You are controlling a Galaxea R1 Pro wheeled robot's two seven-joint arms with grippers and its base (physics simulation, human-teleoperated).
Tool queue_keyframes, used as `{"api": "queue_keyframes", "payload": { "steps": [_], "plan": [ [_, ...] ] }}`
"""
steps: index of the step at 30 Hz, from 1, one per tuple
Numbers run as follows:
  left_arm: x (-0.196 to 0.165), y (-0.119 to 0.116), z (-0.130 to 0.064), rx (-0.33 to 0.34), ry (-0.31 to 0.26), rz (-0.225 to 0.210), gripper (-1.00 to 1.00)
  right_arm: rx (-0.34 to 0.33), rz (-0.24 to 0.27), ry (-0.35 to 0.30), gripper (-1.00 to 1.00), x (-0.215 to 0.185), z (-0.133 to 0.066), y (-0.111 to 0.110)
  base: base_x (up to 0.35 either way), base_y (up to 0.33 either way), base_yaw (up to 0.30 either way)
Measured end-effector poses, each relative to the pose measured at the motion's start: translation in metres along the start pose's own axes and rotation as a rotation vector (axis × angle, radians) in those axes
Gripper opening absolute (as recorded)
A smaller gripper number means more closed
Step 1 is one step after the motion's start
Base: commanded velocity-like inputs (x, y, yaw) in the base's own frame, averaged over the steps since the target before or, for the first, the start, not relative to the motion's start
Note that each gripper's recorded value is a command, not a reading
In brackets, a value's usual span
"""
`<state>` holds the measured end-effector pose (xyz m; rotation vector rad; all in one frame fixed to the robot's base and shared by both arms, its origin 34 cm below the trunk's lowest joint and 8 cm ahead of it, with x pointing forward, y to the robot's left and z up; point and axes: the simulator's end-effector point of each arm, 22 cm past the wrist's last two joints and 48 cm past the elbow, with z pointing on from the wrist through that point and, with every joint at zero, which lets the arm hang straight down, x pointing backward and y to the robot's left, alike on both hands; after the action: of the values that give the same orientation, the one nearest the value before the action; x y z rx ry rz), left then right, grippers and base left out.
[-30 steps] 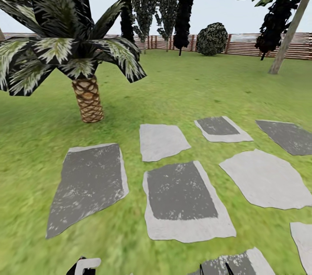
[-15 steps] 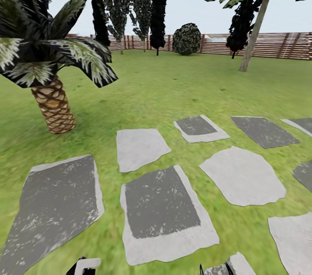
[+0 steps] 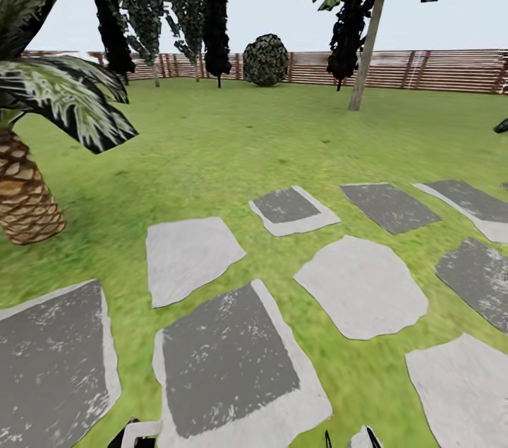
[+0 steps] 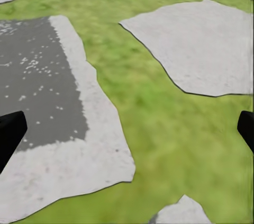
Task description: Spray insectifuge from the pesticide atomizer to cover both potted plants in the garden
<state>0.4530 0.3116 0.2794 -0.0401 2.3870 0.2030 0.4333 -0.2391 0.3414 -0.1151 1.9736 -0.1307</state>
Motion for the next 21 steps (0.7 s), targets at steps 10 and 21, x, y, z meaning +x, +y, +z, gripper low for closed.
{"api": "queue_keyframes", "payload": {
  "steps": [10, 21],
  "plan": [
    [-0.0001, 0.0011, 0.0001, -0.002, 0.0, 0.0, -1.0, 0.0, 0.0, 0.0, 1.0, 0.0, 0.0, 0.0, 0.309, -0.085, -0.3],
    [0.0003, 0.0013, 0.0, -0.002, 0.0, 0.001, -1.0, -0.006, -0.001, 0.0, 1.0, -0.0002, 0.0, 0.0017, 0.327, -0.006, -0.164]
  ]
}}
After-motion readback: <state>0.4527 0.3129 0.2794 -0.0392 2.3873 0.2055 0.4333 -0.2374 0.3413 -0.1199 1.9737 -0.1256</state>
